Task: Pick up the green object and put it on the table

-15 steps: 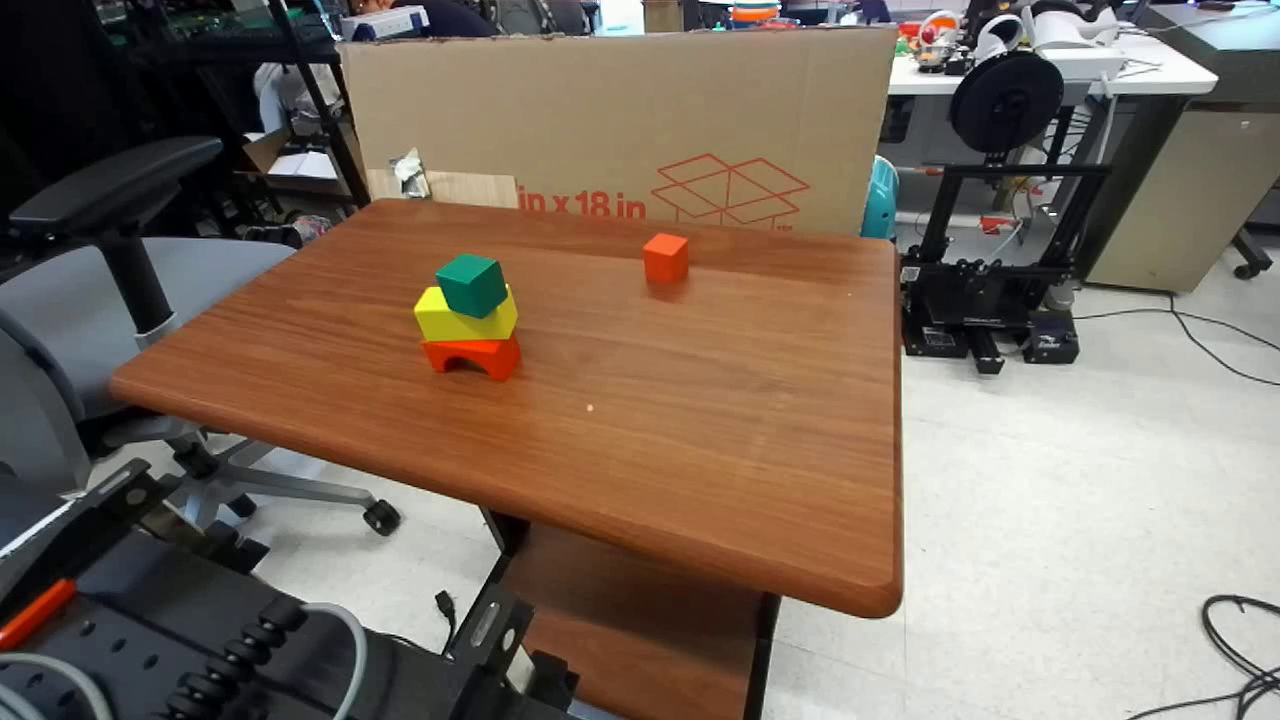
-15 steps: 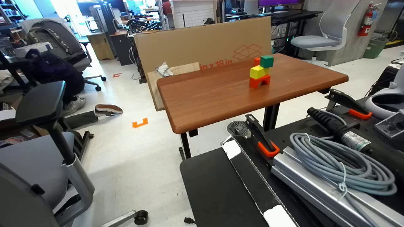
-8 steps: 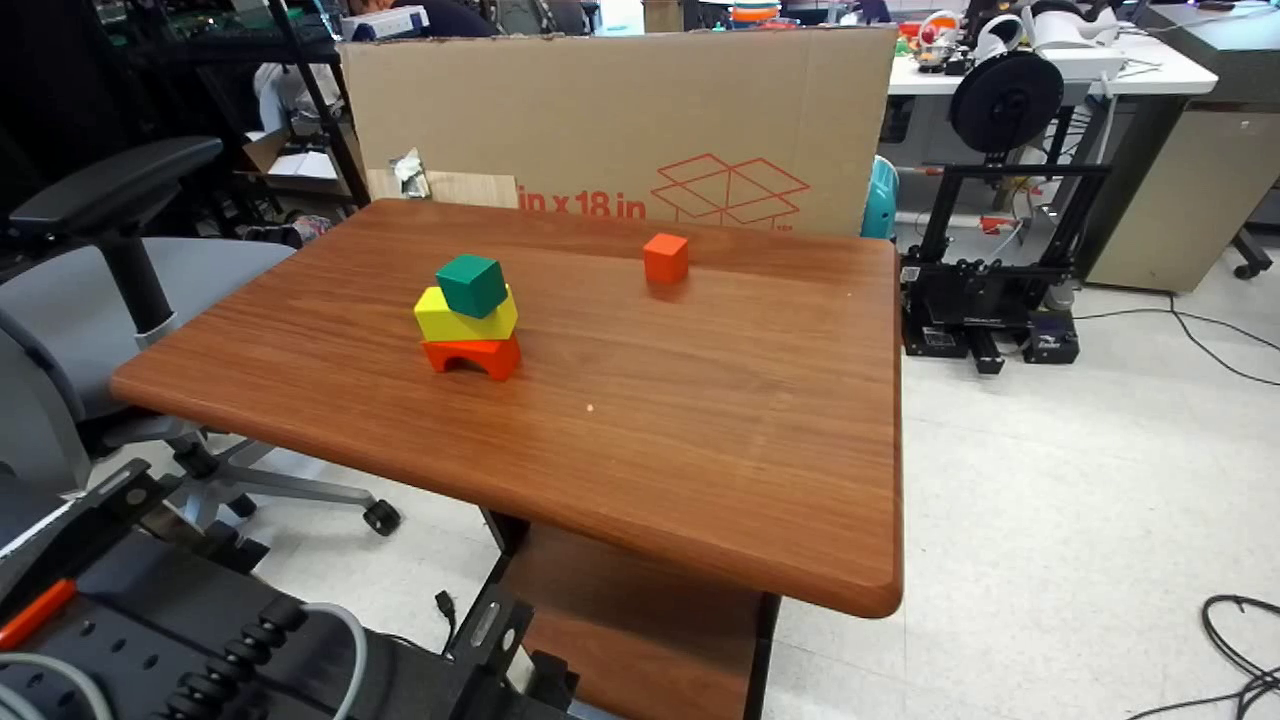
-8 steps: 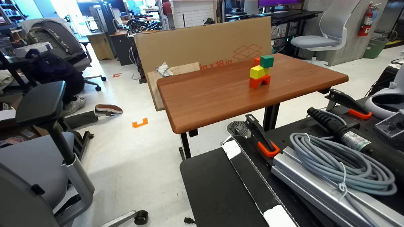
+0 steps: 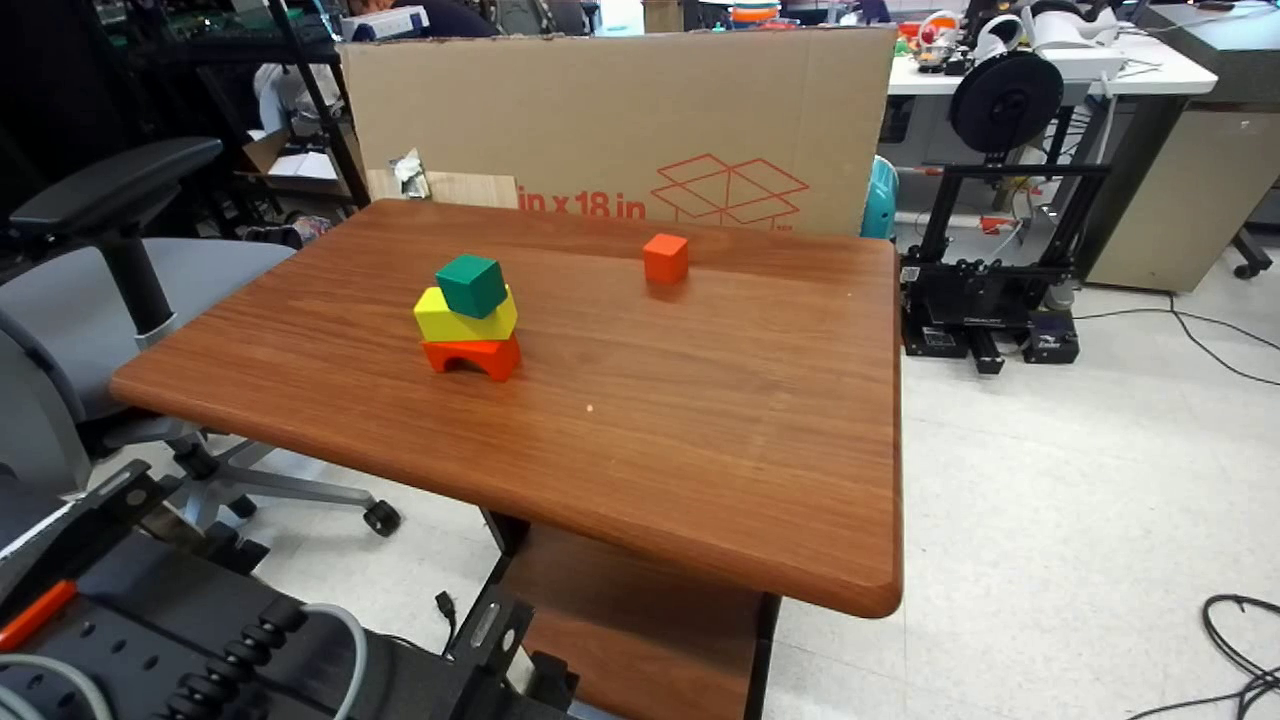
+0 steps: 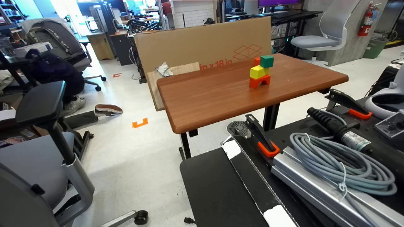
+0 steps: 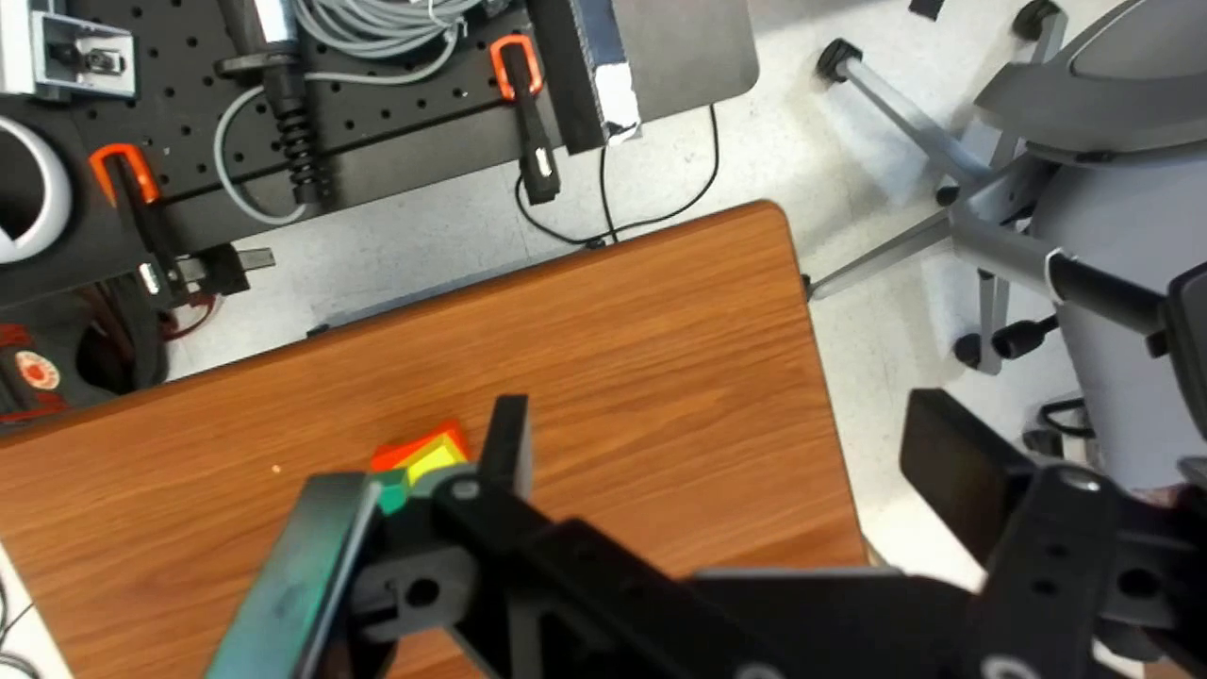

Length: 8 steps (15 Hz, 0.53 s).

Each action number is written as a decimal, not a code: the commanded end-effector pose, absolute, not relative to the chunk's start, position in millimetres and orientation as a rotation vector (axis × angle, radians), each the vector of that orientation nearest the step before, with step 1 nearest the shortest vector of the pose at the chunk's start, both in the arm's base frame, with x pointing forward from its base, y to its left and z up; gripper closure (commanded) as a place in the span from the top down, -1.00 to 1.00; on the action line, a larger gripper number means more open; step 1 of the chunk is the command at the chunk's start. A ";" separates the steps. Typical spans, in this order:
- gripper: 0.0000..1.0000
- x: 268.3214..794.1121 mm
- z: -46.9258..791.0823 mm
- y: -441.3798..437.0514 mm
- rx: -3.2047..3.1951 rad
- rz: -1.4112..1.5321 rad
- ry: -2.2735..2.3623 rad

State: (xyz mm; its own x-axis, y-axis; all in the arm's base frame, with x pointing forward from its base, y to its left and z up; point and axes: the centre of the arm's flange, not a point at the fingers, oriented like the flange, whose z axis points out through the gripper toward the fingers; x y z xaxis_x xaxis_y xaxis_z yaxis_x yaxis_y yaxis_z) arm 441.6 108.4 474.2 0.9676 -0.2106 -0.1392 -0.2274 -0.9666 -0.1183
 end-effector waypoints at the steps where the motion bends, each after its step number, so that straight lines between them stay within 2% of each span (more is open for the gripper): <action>1: 1.00 464.4 452.4 70.7 -3.016 0.078 0.397; 8: 1.00 508.4 387.9 5.7 -3.002 -0.043 0.578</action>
